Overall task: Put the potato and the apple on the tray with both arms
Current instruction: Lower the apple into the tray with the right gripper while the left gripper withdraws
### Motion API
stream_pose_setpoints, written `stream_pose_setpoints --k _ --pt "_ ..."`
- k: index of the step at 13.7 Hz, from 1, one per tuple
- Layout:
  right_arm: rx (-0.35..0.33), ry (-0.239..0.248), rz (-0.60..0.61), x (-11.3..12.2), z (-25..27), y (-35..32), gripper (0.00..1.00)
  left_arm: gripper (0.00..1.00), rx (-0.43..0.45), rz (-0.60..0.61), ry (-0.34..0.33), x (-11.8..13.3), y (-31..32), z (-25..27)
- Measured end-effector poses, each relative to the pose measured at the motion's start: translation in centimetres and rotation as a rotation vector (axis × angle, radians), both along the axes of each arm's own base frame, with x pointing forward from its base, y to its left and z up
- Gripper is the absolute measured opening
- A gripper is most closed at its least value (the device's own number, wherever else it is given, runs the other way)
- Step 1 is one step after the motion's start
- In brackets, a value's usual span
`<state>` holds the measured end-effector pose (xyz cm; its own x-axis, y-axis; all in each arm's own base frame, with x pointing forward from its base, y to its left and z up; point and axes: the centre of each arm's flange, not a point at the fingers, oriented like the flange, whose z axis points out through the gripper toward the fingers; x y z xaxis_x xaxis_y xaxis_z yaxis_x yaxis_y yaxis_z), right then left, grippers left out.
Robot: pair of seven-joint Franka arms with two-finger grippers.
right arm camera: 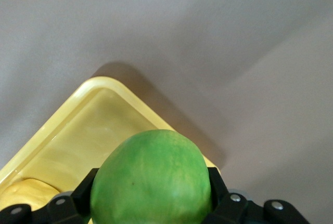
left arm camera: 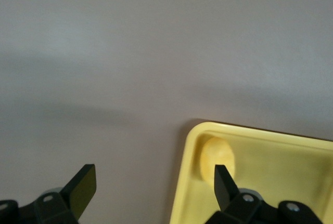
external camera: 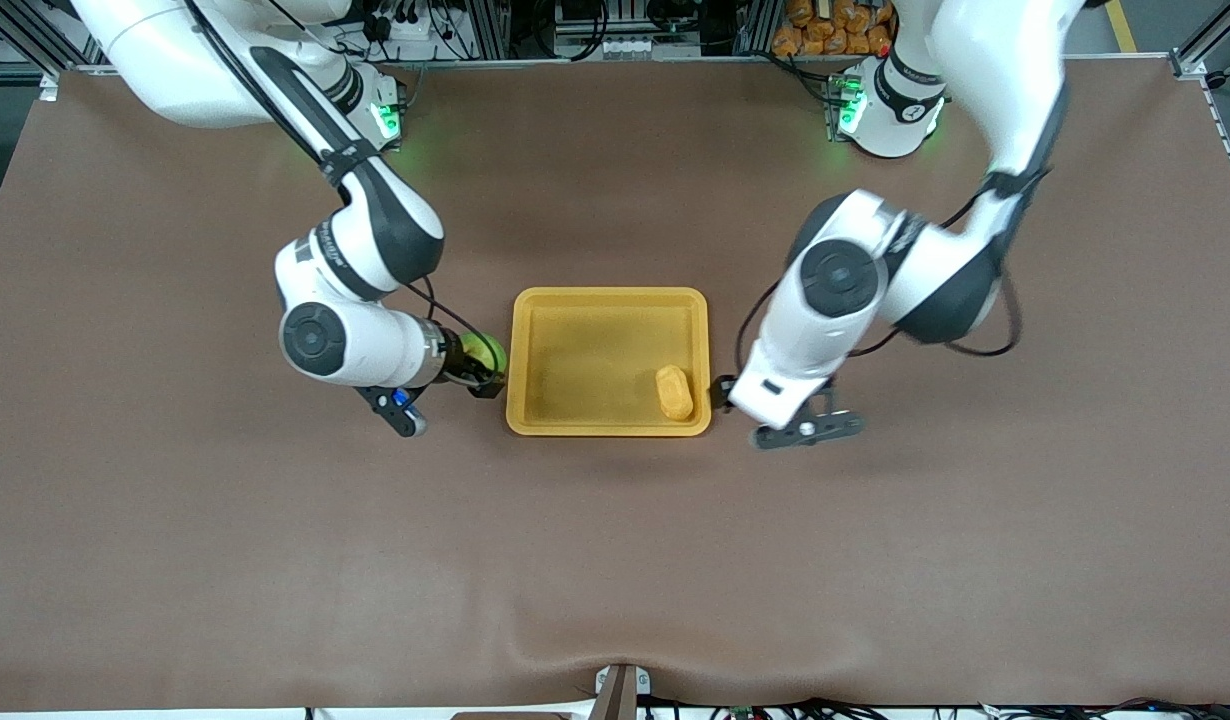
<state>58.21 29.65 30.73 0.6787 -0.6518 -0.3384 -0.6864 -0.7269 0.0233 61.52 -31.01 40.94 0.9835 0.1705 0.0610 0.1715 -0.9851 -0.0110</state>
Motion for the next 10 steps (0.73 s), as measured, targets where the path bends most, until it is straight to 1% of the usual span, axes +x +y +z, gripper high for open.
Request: stream_pose_setpoints --k 3,4,6,10 --pt "-0.037 -0.016 -0.012 -1.3 -2.0 3.2 0.85 1.00 0.028 0.047 -0.022 0.2 5.1 5.9" --pt "-0.052 -0.025 -0.019 -1.6 -3.0 4.2 0.85 1.00 0.038 0.045 -0.027 0.0 6.3 7.5" --pt "-0.079 -0.039 -0.031 -2.1 -5.0 5.3 0.85 1.00 0.058 0.025 -0.027 -0.7 8.2 10.1" --pt "-0.079 -0.052 -0.059 -2.6 -7.3 6.7 0.85 1.00 0.104 -0.026 0.002 -1.5 14.4 14.2"
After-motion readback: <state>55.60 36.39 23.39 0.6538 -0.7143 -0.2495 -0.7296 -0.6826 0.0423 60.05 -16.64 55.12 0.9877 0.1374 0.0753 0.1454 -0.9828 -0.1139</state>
